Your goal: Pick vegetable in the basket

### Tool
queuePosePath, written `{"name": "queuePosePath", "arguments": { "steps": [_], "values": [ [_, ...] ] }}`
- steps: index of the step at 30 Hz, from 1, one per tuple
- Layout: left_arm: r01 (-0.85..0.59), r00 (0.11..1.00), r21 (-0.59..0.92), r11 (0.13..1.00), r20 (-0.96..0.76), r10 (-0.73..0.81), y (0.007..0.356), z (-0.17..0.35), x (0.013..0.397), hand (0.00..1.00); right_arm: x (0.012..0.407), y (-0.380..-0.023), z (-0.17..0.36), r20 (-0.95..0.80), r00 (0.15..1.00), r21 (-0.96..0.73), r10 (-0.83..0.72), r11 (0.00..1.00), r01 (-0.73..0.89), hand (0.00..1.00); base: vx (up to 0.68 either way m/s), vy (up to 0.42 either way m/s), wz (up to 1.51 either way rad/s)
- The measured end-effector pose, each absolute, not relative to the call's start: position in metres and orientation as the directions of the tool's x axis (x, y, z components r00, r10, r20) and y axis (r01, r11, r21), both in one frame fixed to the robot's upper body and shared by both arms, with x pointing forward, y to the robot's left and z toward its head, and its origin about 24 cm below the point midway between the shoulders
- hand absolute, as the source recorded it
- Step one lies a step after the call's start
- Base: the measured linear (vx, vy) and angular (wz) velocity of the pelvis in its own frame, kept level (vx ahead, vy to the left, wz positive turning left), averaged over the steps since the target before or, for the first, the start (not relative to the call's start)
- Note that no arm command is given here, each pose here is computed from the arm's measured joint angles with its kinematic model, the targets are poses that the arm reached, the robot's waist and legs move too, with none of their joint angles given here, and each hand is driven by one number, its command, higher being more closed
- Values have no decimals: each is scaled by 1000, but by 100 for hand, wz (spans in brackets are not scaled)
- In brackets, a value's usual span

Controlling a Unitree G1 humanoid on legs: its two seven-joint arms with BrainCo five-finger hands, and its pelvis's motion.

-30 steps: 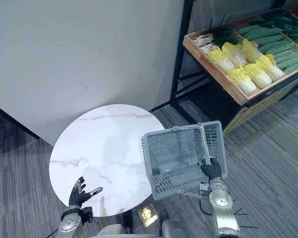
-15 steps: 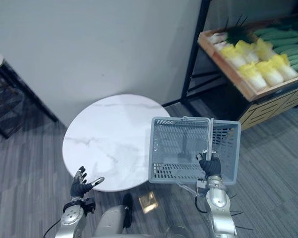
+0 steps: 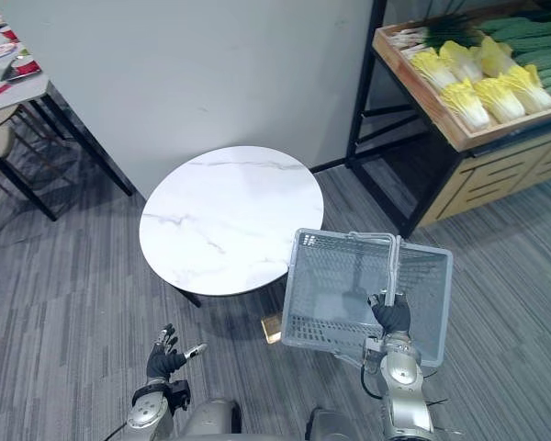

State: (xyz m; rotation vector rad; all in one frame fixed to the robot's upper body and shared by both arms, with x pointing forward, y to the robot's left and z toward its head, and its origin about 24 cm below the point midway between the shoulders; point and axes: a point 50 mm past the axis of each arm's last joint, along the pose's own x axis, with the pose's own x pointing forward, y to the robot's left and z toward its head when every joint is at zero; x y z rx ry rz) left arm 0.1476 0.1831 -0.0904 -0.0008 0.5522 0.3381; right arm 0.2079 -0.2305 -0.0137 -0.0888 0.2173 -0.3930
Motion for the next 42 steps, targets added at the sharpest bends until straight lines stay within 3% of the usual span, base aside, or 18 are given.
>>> {"name": "queuePosePath", "arguments": {
  "steps": [4,10,17,29,42],
  "values": [
    [-331,772,140,933,-529,353,199,-95,143,0,194,-250,-34,-281,837,-151,-470,883,445,100,-128,136,-28],
    [-354,767,163,921,-513,386,209,-92,144,0,183,-252,-43,-322,809,-155,-491,871,467,100,-63,96,-50],
    [-337,796,165,927,-476,374,206,-86,158,0,195,-246,-28,-257,839,-108,-479,877,468,100,-82,48,-102],
    [-284,846,141,948,-428,317,195,-76,184,0,194,-246,-47,-340,816,-128,-467,883,452,100,220,-57,-102],
    [-324,815,156,933,-455,359,202,-80,158,0,220,-225,-31,-268,883,-138,-385,923,360,100,404,155,-85]
  ]
}}
